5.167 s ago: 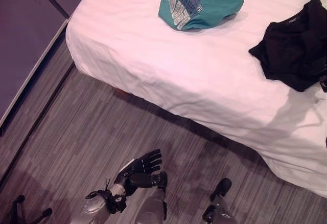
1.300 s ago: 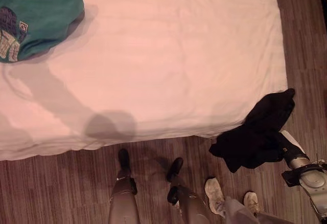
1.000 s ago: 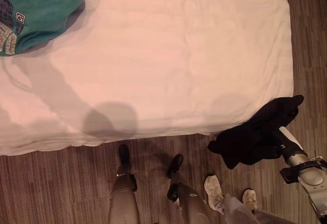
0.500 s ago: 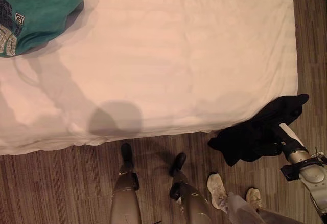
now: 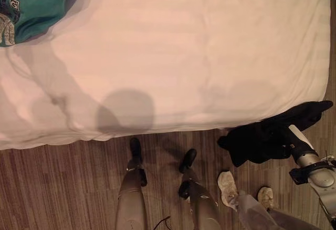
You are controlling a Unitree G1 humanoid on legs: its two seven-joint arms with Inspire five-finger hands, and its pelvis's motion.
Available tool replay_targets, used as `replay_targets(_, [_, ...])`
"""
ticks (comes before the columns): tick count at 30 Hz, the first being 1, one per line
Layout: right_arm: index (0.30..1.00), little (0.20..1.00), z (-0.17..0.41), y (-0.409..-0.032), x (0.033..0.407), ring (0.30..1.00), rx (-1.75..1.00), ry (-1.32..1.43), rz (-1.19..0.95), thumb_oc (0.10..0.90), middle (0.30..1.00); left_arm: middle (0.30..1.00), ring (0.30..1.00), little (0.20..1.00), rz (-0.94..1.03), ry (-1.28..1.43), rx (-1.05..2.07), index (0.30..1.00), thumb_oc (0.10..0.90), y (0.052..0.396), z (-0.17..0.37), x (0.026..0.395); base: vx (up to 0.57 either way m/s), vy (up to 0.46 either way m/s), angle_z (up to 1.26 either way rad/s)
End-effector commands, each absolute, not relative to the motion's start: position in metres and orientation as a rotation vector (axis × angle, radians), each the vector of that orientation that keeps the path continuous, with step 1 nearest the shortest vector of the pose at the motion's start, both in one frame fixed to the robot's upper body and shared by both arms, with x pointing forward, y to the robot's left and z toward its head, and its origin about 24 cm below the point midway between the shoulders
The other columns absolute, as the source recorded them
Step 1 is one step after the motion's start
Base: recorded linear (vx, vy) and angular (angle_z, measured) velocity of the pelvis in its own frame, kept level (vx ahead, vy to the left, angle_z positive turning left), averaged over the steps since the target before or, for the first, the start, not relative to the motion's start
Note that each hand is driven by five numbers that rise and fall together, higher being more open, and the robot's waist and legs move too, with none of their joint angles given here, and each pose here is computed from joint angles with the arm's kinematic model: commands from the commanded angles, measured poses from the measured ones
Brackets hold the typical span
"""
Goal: Pick up bed clothes into laundry basket.
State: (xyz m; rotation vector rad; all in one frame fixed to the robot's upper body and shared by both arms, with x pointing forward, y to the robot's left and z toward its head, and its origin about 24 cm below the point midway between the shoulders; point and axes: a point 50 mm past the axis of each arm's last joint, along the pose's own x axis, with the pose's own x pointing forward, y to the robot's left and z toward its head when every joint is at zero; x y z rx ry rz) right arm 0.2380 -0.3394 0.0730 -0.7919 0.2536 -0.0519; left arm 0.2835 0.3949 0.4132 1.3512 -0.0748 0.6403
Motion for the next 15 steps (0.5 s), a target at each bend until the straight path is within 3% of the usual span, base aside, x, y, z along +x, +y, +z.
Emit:
replay_targets(1, [0.300, 0.300, 0.1166, -0.3577, 0.2424, 0.300, -0.863, 0.111, -0.167, 0.400, 0.300, 0.900, 0.900, 0.900, 0.829, -0.273, 1.222, 0.900, 0.800, 0.4017, 0.4526, 0.2532, 0.00, 0.038, 0.00])
replay_targets(7, [0.300, 0.300, 0.1155, -0.3568, 0.2434, 0.300, -0.863, 0.112, -0.162, 0.400, 0.300, 0.900, 0.900, 0.900, 0.822, -0.268, 1.210, 0.900, 0.800, 0.4019, 0.4498, 0.2559, -0.01, 0.037, 0.01])
replay_targets(8, [0.300, 0.300, 0.1167, -0.3575, 0.2438, 0.300, -0.865, 0.111, -0.165, 0.400, 0.300, 0.707, 0.707, 0.707, 0.822, -0.270, 1.208, 0.707, 0.671, 0.4018, 0.4497, 0.2561, -0.03, 0.040, -0.01])
replay_targets(11, [0.300, 0.300, 0.1198, -0.3594, 0.2436, 0.300, -0.872, 0.106, -0.171, 0.400, 0.300, 0.354, 0.354, 0.354, 0.829, -0.271, 1.190, 0.354, 0.436, 0.4039, 0.4492, 0.2545, -0.02, 0.022, -0.04])
replay_targets(13, [0.300, 0.300, 0.1188, -0.3598, 0.2429, 0.300, -0.871, 0.111, -0.171, 0.400, 0.300, 0.300, 0.300, 0.300, 0.835, -0.275, 1.170, 0.300, 0.400, 0.4058, 0.4488, 0.2532, 0.00, 0.000, 0.00])
replay_targets(15, [0.300, 0.300, 0.1185, -0.3599, 0.2431, 0.300, -0.869, 0.111, -0.174, 0.400, 0.300, 0.300, 0.300, 0.300, 0.839, -0.271, 1.157, 0.300, 0.400, 0.4083, 0.4467, 0.2522, -0.01, 0.012, -0.02])
